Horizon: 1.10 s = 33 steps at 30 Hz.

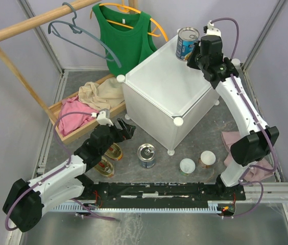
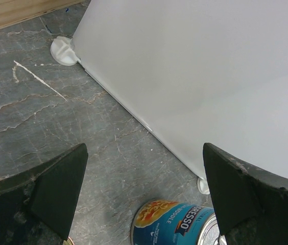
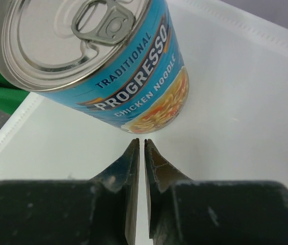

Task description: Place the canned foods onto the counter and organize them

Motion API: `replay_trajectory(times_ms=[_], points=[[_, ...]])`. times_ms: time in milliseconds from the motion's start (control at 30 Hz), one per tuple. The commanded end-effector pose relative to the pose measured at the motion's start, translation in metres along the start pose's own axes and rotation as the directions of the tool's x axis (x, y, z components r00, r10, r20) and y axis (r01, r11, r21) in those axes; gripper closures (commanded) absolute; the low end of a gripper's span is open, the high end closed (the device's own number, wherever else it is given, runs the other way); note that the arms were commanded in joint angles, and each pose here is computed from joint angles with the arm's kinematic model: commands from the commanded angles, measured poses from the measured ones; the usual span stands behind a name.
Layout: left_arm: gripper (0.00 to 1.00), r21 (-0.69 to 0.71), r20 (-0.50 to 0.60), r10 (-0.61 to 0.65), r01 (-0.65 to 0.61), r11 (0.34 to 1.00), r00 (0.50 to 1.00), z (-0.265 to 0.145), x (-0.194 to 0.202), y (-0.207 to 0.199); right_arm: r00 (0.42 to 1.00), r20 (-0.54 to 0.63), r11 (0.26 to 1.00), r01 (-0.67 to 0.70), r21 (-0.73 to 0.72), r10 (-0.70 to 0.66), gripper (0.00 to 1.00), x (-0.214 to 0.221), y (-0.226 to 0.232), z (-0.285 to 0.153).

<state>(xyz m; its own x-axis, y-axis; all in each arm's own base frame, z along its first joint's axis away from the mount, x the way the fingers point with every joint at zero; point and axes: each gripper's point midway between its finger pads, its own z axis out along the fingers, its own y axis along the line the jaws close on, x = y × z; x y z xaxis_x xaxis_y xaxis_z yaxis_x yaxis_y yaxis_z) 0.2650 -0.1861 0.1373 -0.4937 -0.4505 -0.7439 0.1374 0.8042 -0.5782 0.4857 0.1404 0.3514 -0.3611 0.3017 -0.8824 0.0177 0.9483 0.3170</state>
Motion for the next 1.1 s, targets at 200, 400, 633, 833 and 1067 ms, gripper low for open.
replay_trajectory(times_ms=[200, 400, 633, 833, 1067], points=[[0.0, 0.036, 0.024, -0.024, 0.023, 0.999, 0.999, 0.001, -0.005, -0.008, 0.997, 0.064, 0.997, -0.028, -0.07, 0.033, 0.85, -0.024, 0.027, 0.01], [0.0, 0.041, 0.021, -0.024, 0.023, 0.999, 1.0, 0.0, -0.003, -0.007, 0.995, 0.095, 1.0, -0.004, -0.025, 0.006, 0.85, -0.032, 0.021, 0.019], [0.01, 0.051, 0.011, -0.028, 0.027, 0.998, 1.0, -0.001, -0.002, -0.009, 0.996, 0.083, 1.0, 0.016, -0.025, -0.014, 0.84, -0.03, 0.023, 0.024], [0.0, 0.073, -0.009, -0.02, 0.021, 0.997, 1.0, -0.011, -0.006, -0.018, 0.996, 0.084, 0.998, 0.029, -0.054, -0.025, 0.65, -0.03, 0.022, -0.005], [0.01, 0.144, -0.094, 0.045, -0.031, 0.989, 0.995, -0.024, -0.004, -0.038, 0.998, 0.055, 0.998, 0.033, -0.062, -0.03, 0.35, -0.02, 0.012, -0.04]])
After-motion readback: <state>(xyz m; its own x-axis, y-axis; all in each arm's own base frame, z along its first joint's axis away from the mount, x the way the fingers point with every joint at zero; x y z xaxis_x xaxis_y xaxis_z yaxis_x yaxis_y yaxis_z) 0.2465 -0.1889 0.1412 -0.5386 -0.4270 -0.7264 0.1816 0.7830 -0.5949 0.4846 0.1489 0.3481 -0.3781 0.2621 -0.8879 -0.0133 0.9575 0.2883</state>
